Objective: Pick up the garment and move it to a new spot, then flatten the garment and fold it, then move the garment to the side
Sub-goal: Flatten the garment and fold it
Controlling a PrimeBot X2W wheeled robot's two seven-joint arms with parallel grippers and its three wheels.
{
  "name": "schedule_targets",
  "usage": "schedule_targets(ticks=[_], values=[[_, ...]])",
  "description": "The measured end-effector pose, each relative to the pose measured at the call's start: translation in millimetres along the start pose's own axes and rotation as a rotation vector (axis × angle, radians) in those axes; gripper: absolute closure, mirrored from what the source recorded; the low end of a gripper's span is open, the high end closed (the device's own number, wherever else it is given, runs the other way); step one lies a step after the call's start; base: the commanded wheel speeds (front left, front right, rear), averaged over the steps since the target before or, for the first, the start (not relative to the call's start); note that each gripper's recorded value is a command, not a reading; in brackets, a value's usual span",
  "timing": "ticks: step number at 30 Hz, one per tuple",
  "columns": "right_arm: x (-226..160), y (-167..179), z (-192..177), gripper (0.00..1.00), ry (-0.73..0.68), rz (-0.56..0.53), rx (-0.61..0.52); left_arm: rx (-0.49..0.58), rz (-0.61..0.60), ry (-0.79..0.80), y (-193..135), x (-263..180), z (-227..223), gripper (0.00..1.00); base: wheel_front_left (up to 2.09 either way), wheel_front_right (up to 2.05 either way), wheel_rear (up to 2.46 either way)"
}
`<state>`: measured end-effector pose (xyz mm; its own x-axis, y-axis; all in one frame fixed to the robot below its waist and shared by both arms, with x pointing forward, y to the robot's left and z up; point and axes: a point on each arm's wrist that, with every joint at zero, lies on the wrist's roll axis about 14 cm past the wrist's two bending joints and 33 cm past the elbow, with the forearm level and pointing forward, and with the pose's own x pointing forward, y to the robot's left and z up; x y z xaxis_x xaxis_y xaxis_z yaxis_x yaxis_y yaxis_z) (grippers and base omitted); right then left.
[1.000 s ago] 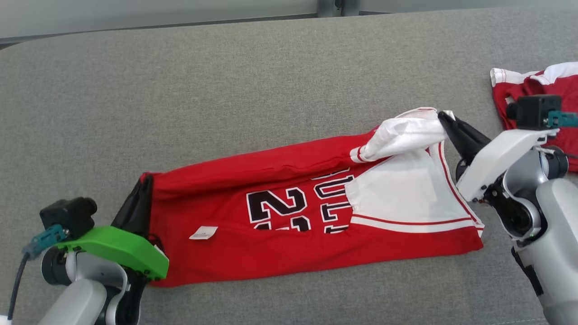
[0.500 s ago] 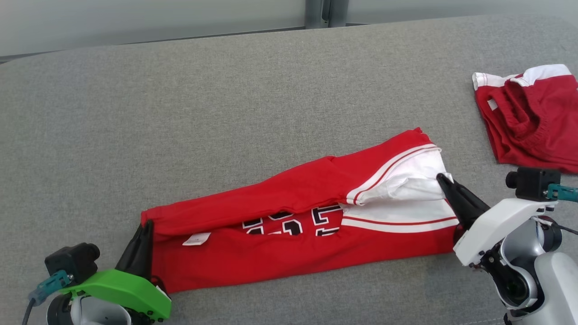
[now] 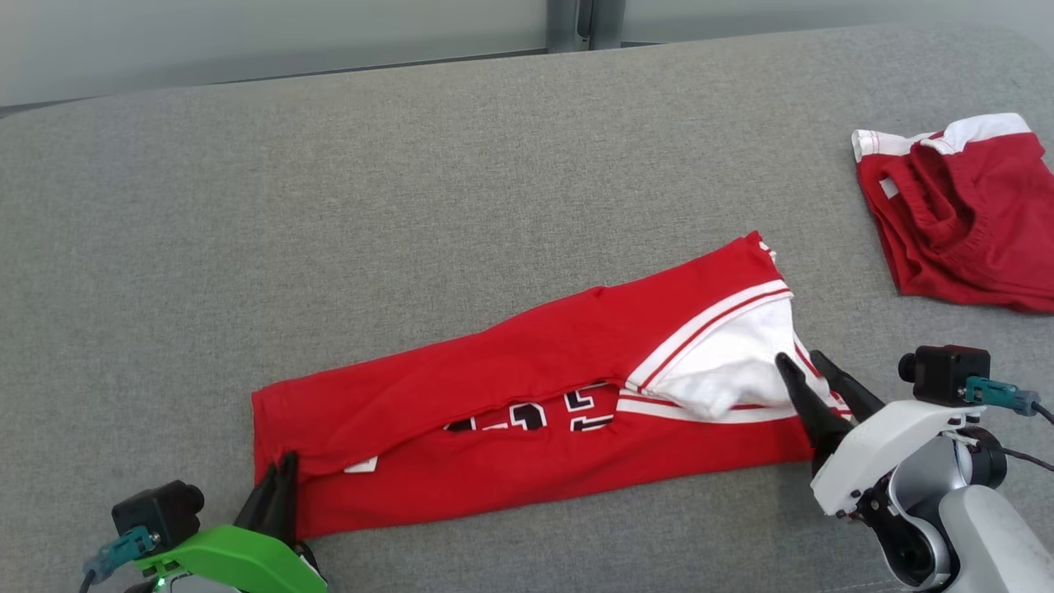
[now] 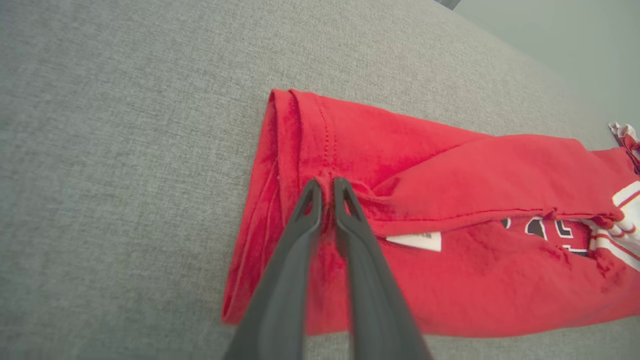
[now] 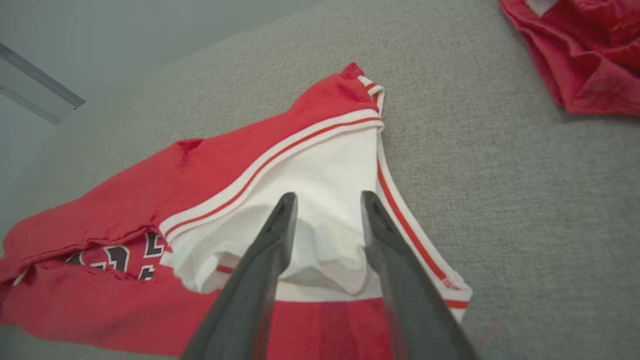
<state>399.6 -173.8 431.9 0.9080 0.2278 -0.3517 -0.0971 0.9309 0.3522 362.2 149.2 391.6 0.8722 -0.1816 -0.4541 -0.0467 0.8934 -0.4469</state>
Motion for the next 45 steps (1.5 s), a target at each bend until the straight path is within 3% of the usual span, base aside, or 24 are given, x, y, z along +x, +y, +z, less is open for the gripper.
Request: schedule_targets(ticks=[12,30,36,45], values=[[-25.3,-17.6,-7.9,0.0,0.006,-0.033,-0.071,-0.011,0.003,-0.028,-1.5,-14.0,0.3,0.0,0.0,0.0,0.0],[-47.7,-20.9,38.7,0.0,-0.134,-0.068,-0.133,0.101,-0.052,-0.237,-31.3,-37.4,53.5,0.0,0.0,0.0,0.0],[-43.6,-12.4,50.2,0.0,-0.136,-0.048,-0.167,0.115,-0.05,-0.299,-35.6,-48.7,67.5,0.0,0.0,0.0,0.0],[-13.7,-4.7,45.8,0.0,-0.019,-0.022,-0.235,0.086,-0.016,-0.361,-27.8,-62.3,79.8,0.0,0.0,0.0,0.0]])
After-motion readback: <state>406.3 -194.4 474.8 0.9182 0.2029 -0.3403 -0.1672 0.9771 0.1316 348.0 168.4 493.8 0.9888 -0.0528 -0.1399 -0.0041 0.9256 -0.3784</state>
